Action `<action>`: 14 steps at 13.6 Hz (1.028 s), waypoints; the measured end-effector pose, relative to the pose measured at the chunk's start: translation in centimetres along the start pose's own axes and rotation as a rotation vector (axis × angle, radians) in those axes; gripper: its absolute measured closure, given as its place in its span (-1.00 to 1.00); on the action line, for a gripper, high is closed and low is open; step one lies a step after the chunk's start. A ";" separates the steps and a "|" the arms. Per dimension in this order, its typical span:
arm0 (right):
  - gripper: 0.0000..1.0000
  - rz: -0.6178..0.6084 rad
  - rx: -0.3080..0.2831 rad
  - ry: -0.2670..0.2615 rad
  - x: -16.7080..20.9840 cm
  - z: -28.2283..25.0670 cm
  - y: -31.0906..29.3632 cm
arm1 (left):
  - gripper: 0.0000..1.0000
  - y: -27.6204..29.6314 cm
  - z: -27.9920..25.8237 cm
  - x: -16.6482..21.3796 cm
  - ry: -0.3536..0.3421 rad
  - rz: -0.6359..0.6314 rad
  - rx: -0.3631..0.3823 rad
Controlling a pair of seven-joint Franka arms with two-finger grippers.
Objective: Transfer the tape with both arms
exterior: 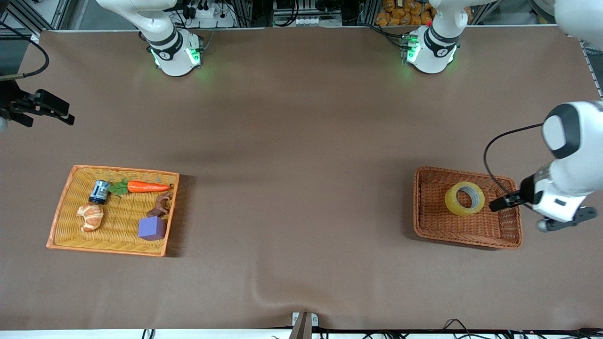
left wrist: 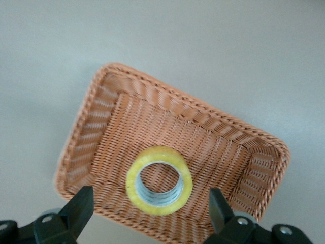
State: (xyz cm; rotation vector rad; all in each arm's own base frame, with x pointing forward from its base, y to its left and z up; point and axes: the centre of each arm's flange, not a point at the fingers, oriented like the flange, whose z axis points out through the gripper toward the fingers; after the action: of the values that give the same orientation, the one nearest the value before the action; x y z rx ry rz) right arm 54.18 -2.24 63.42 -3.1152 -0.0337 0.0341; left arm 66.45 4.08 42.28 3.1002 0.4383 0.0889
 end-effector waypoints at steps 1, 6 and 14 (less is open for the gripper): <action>-1.00 0.002 0.000 0.004 0.0 -0.2 0.1 | -1.00 -0.4 -1.8 0.3 0.007 0.024 0.001; -1.00 0.010 0.000 -0.002 -0.2 -0.3 0.2 | -1.00 -2.0 -10.0 0.2 0.047 0.094 0.006; -1.00 0.012 -0.001 0.008 -0.3 -0.8 -0.2 | -1.00 -1.7 -21.7 -7.0 0.026 0.132 0.035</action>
State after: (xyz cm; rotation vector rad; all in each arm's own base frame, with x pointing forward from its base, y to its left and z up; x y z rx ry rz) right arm 53.86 -2.08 64.20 -3.1169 -0.0146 0.0226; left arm 58.03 3.85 63.55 3.1625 0.2384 0.1243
